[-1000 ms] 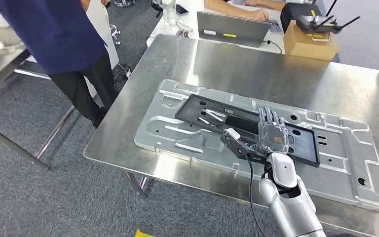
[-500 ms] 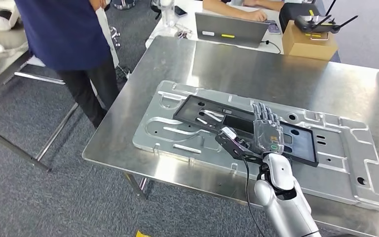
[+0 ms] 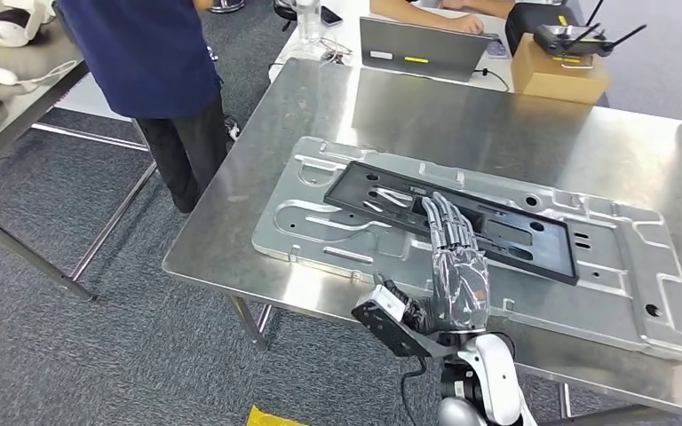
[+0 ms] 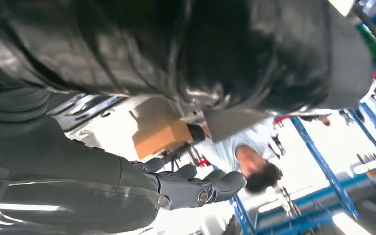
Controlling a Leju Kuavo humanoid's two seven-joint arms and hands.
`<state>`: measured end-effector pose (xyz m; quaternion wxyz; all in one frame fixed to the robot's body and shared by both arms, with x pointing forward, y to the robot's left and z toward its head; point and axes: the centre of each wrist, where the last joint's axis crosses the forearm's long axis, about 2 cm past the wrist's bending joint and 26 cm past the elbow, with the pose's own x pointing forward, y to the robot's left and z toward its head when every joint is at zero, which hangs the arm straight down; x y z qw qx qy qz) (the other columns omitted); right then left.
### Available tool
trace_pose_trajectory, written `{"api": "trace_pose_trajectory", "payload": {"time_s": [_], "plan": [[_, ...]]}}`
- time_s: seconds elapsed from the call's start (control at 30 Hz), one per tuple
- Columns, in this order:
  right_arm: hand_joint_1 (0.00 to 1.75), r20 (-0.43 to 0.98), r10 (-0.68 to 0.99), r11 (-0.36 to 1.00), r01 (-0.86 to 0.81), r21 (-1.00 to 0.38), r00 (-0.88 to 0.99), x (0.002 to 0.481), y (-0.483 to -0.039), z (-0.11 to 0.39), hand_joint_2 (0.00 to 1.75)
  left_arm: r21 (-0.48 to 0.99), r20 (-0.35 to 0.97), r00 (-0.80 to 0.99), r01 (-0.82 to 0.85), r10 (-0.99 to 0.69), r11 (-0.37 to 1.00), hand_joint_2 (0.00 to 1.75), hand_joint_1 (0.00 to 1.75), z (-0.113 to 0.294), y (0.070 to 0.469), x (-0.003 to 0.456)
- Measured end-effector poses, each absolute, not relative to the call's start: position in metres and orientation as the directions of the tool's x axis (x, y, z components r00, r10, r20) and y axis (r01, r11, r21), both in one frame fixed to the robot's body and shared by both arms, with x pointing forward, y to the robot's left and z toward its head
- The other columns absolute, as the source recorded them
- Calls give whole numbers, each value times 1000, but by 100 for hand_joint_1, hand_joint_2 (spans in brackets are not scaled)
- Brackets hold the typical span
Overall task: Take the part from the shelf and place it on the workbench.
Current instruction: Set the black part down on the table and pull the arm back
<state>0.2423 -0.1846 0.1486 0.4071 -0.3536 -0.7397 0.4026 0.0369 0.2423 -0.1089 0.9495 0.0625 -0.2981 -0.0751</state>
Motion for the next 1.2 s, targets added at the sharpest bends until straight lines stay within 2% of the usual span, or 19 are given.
{"api": "trace_pose_trajectory", "payload": {"time_s": [0.23,0.5,0.7,1.03,1.2], "plan": [[0,443,784,561,190,-805,-435,208,-175,142,0,155,562,814,71,-147,985,0,0,-109,241,35],[0,646,686,713,128,-690,-336,174,-178,118,0,152,567,816,30,-112,988,0,0,-109,241,35],[0,809,575,818,73,-571,-119,134,-189,79,0,151,565,822,-16,-73,988,0,0,-109,238,34],[0,858,497,866,-6,-501,129,92,-207,12,0,140,584,810,-32,-56,990,0,0,-108,232,35],[0,909,340,937,-10,-349,242,85,-208,-6,0,138,584,810,-34,-54,990,0,0,-108,232,34]]}}
